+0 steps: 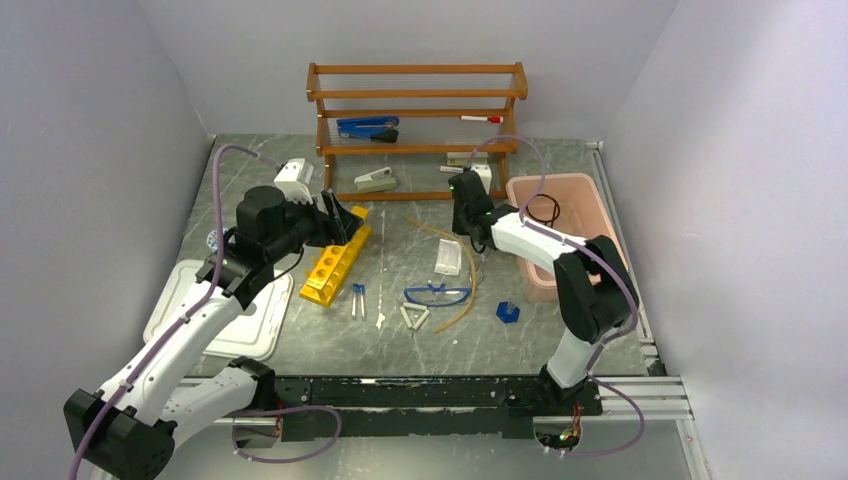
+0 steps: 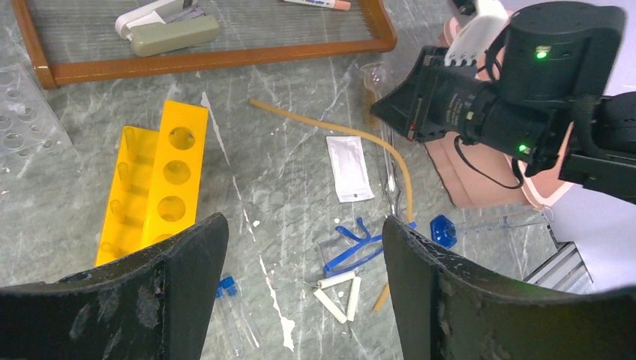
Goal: Organize the chemistry lab equipment
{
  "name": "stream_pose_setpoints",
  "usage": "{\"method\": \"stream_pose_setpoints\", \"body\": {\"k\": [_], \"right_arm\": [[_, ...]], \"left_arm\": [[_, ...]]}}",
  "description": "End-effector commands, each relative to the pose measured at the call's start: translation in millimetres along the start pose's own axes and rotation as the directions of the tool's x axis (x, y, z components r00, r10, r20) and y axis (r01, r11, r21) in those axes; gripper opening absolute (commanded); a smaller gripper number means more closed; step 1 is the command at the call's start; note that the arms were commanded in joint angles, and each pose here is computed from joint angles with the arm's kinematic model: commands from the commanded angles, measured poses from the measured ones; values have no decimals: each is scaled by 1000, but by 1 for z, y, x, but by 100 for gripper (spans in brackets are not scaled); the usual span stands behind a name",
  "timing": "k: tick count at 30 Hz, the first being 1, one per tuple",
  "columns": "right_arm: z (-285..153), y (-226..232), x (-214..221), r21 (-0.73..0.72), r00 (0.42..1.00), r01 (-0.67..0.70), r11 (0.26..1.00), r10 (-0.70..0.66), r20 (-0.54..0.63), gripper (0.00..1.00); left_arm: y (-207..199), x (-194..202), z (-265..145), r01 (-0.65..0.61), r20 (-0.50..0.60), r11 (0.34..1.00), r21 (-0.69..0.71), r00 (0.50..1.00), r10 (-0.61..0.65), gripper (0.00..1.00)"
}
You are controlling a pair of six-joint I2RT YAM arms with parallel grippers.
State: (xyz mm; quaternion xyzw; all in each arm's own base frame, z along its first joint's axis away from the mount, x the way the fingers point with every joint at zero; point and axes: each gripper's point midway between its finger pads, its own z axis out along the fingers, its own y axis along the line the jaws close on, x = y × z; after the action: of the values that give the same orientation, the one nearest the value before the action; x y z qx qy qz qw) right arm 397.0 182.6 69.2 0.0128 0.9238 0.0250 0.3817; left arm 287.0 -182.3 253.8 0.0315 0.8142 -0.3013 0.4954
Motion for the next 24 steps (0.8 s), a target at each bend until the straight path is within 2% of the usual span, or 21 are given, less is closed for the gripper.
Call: {"method": "stream_pose_setpoints", "body": {"k": [1, 7, 11, 19, 24], "right_arm": [[-27, 1, -61, -12, 982, -2, 1000, 4, 188, 8], [-73, -10, -118, -2, 916, -1, 1000, 2, 402, 8], [-99, -27, -143, 75, 876, 9, 997, -44, 480, 8], [-156, -65, -182, 196, 822, 4, 981, -115, 558, 9], [-177, -127, -184, 233, 821, -54, 971, -90, 564, 9]], "left_arm": [[-3, -6, -4, -6, 38, 1000, 9, 999, 6, 79], [-4, -6, -6, -6, 45, 1000, 15, 999, 5, 80], [-4, -6, -6, -11, 44, 1000, 16, 999, 10, 80], [-8, -8, -9, -23, 47, 999, 31, 999, 22, 80], [-9, -6, -9, -1, 45, 999, 41, 999, -1, 80]]}}
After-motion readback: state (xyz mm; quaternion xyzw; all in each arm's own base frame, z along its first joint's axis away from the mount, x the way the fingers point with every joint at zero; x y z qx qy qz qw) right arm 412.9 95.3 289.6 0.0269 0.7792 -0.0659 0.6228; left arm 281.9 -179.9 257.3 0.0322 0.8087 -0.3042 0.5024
